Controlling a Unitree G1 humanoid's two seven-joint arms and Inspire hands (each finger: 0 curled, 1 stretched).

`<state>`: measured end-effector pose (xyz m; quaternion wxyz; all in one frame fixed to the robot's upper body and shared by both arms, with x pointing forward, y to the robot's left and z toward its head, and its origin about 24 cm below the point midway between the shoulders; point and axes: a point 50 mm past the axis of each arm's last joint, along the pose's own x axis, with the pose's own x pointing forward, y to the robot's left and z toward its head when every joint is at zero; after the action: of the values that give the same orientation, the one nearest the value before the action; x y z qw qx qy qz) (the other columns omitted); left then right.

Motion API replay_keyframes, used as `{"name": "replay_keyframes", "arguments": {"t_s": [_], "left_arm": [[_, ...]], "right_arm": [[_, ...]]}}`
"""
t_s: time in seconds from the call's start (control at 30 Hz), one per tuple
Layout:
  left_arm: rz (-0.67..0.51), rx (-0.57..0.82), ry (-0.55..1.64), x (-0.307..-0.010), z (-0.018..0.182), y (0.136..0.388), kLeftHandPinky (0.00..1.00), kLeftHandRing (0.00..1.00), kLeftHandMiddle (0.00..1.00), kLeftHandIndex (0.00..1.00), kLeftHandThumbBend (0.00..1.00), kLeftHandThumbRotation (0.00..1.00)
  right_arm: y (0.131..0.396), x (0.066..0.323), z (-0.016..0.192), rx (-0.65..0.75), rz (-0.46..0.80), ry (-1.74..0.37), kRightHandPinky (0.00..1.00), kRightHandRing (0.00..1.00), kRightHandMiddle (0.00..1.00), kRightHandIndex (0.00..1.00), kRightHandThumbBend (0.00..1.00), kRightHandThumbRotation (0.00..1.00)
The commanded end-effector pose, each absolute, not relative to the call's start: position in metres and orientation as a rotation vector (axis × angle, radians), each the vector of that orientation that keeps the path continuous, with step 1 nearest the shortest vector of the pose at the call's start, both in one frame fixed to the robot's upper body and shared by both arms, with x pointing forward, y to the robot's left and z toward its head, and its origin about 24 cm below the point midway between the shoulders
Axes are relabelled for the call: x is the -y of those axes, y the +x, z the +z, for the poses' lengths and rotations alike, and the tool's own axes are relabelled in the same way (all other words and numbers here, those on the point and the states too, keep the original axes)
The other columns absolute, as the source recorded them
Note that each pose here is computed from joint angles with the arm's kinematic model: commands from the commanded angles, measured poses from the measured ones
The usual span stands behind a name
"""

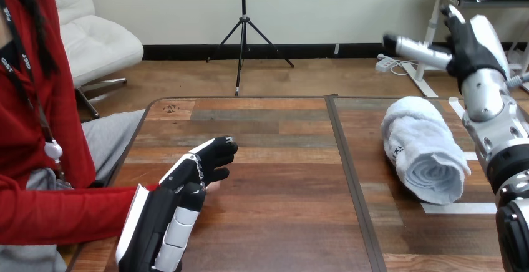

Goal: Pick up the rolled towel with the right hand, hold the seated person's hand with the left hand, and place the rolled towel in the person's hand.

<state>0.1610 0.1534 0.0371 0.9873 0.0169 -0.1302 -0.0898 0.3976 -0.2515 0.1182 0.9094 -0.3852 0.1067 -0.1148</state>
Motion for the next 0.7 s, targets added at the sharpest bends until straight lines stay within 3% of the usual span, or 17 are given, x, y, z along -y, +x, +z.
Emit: {"name": "replay_keyframes", "arguments": {"t_s": [0.0,0.67], "left_arm": [[-0.17,0.326,0.022,-0.153,0.047,0.169,0.8,0.83,0.81,0.78,0.8,1.0],[-0.172,0.325,0.031,-0.153,0.049,0.169,0.78,0.82,0.8,0.78,0.81,1.0]], "right_arm": [[0.401,0.254,0.13,-0.204,-0.265,-0.839,0.93,0.99,1.0,1.0,1.0,0.56],[0.39,0.26,0.1,-0.367,-0.244,-0.955,0.97,1.0,1.0,1.0,1.0,0.53]]}}
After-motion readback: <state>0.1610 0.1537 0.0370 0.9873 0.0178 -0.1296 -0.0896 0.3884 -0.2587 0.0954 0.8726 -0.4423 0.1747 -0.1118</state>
